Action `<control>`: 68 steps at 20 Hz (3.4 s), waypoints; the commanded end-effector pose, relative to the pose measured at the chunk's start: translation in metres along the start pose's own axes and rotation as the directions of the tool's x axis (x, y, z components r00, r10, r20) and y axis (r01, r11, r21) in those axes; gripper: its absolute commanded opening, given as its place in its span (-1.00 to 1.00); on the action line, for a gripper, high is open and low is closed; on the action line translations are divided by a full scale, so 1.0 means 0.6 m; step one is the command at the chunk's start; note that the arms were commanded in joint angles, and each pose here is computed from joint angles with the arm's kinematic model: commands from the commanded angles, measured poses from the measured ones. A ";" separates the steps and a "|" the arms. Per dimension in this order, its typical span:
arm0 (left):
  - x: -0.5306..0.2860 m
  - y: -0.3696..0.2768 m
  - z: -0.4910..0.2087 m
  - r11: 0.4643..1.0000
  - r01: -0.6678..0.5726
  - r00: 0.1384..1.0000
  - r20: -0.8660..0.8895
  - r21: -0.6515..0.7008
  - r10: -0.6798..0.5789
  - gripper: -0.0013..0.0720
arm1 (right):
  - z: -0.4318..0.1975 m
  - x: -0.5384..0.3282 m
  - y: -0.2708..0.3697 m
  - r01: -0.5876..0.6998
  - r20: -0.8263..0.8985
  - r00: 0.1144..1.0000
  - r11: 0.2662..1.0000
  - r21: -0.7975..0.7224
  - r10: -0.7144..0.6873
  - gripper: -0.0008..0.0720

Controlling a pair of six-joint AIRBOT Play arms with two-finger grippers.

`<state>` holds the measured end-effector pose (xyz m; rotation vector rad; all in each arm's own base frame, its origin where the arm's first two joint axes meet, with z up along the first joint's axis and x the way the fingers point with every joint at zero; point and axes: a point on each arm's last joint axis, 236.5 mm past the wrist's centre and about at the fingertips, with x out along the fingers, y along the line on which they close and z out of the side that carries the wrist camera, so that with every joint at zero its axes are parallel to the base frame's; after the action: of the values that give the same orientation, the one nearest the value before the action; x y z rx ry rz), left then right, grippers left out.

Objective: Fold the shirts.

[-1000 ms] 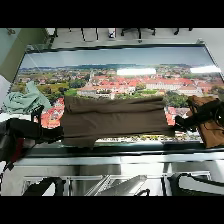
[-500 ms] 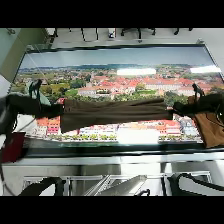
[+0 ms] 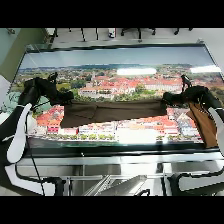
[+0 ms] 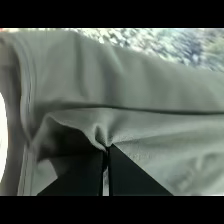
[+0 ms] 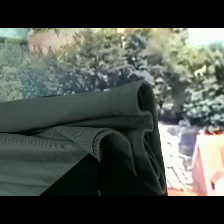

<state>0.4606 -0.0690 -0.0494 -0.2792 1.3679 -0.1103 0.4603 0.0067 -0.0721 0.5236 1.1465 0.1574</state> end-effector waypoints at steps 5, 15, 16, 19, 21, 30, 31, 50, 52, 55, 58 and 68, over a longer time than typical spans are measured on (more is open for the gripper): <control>0.036 -0.055 0.040 0.997 0.082 0.996 -0.037 0.004 -0.082 0.97 | 0.041 -0.023 -0.018 0.022 0.019 1.000 0.999 -0.046 -0.021 0.57; -0.128 -0.115 0.055 0.986 0.111 0.992 -0.067 0.128 -0.103 0.69 | -0.040 0.073 -0.018 -0.170 -0.213 0.960 0.983 0.075 0.182 0.18; -0.140 -0.124 0.056 0.983 0.114 0.992 -0.061 0.143 -0.106 -0.02 | -0.044 0.077 -0.013 -0.189 -0.221 0.954 0.979 0.075 0.201 -0.12; -0.150 -0.165 0.051 0.974 0.129 0.992 -0.027 0.187 -0.126 -0.91 | -0.049 0.071 -0.003 -0.217 -0.240 0.945 0.975 0.043 0.221 -0.91; -0.126 -0.210 0.033 0.963 0.143 0.990 -0.028 0.229 -0.141 -0.91 | -0.034 0.047 0.008 -0.229 -0.223 0.948 0.973 0.022 0.228 -0.91; 0.186 -0.488 -0.174 0.869 0.297 0.952 -0.191 0.396 -0.238 -0.91 | 0.007 -0.281 0.220 -0.354 -0.142 0.935 0.884 -0.306 0.325 -0.91; 0.200 -0.523 -0.191 0.861 0.352 0.933 -0.215 0.368 -0.289 -0.91 | 0.006 -0.310 0.237 -0.345 -0.119 0.939 0.873 -0.344 0.324 -0.91; -0.459 -0.354 -0.011 0.831 0.426 0.813 0.252 0.357 -0.525 -0.91 | -0.045 -0.261 0.466 -0.472 -0.094 0.876 0.801 -0.369 0.473 -0.91; -0.572 -0.270 -0.038 0.873 0.363 0.771 0.422 0.325 -0.477 -0.91 | -0.088 -0.170 0.578 -0.506 -0.088 0.853 0.777 -0.374 0.514 -0.91; -0.672 -0.187 -0.108 0.917 0.253 0.690 0.608 0.308 -0.394 -0.91 | -0.192 0.010 0.719 -0.501 -0.029 0.843 0.765 -0.405 0.537 -0.90; -0.694 -0.121 -0.163 0.958 0.185 0.631 0.722 0.217 -0.285 -0.91 | -0.299 0.176 0.764 -0.426 0.083 0.857 0.791 -0.440 0.508 0.77; -0.650 -0.047 -0.221 0.985 0.158 0.555 0.820 0.062 -0.141 -0.91 | -0.043 -0.031 0.473 -0.297 -0.050 0.953 0.882 -0.365 0.300 0.77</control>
<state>0.2583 -0.0240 0.3096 -0.3953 0.4153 -0.1134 0.4704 0.3540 0.0608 0.3855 0.8517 0.7064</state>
